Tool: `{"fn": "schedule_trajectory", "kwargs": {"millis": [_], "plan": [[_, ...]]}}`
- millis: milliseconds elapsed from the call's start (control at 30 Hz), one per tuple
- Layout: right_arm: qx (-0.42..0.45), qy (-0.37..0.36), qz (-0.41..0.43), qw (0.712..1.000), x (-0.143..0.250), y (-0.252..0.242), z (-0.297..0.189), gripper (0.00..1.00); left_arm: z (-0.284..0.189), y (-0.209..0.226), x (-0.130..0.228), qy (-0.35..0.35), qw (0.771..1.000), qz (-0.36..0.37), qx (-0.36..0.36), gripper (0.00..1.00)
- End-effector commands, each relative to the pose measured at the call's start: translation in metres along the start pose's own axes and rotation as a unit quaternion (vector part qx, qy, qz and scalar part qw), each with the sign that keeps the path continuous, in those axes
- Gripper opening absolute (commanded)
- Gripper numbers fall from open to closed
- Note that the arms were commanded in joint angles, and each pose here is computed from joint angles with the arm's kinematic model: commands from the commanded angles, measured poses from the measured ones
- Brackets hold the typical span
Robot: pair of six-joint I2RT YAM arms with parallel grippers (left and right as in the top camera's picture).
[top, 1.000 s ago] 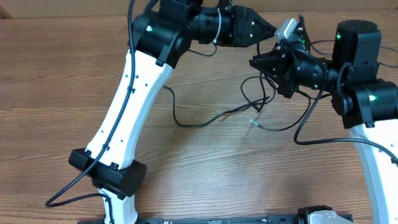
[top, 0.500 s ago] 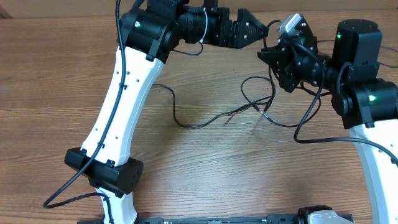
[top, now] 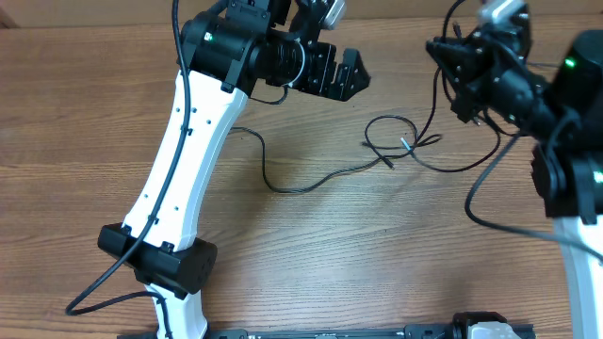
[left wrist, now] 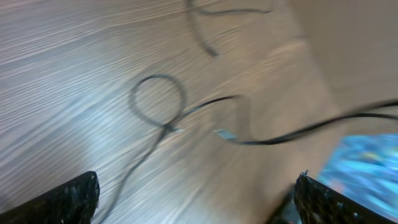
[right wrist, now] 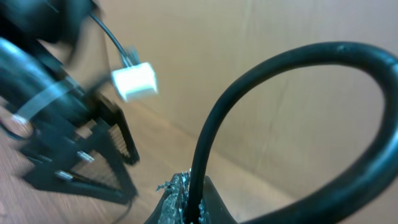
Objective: Untangle cables
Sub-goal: 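Pull the right gripper with a cable strand rightward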
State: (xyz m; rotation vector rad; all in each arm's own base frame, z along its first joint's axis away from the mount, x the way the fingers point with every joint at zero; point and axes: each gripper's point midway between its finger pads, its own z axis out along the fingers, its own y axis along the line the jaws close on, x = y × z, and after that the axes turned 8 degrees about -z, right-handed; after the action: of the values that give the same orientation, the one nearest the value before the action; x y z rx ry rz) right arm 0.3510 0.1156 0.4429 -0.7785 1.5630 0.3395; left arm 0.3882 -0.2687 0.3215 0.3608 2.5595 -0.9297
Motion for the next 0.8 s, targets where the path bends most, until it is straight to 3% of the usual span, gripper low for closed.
{"fn": "schedule_trajectory", "kwargs": {"millis": [0, 167, 300, 500, 767], "plan": [[-0.009, -0.052, -0.028, 0.998, -0.034, 0.015, -0.023, 0.04, -0.012, 0.021, -0.006, -0.025, 0.997, 0.024, -0.073, 0.99], [0.01, -0.084, -0.056, 0.995, -0.058, 0.021, -0.044, 0.04, -0.013, 0.028, 0.001, -0.011, 0.996, 0.017, -0.09, 1.0], [0.069, -0.067, -0.037, 0.995, -0.055, 0.006, -0.054, 0.04, -0.013, 0.03, 0.007, 0.002, 0.995, 0.034, -0.095, 1.0], [0.206, -0.003, 0.044, 0.978, -0.023, -0.039, -0.064, 0.04, -0.015, 0.04, 0.011, 0.01, 0.992, 0.042, -0.122, 0.99], [0.33, 0.097, 0.071, 0.936, 0.026, -0.077, -0.08, 0.04, -0.018, 0.049, 0.009, 0.005, 0.988, 0.042, -0.147, 1.0]]}}
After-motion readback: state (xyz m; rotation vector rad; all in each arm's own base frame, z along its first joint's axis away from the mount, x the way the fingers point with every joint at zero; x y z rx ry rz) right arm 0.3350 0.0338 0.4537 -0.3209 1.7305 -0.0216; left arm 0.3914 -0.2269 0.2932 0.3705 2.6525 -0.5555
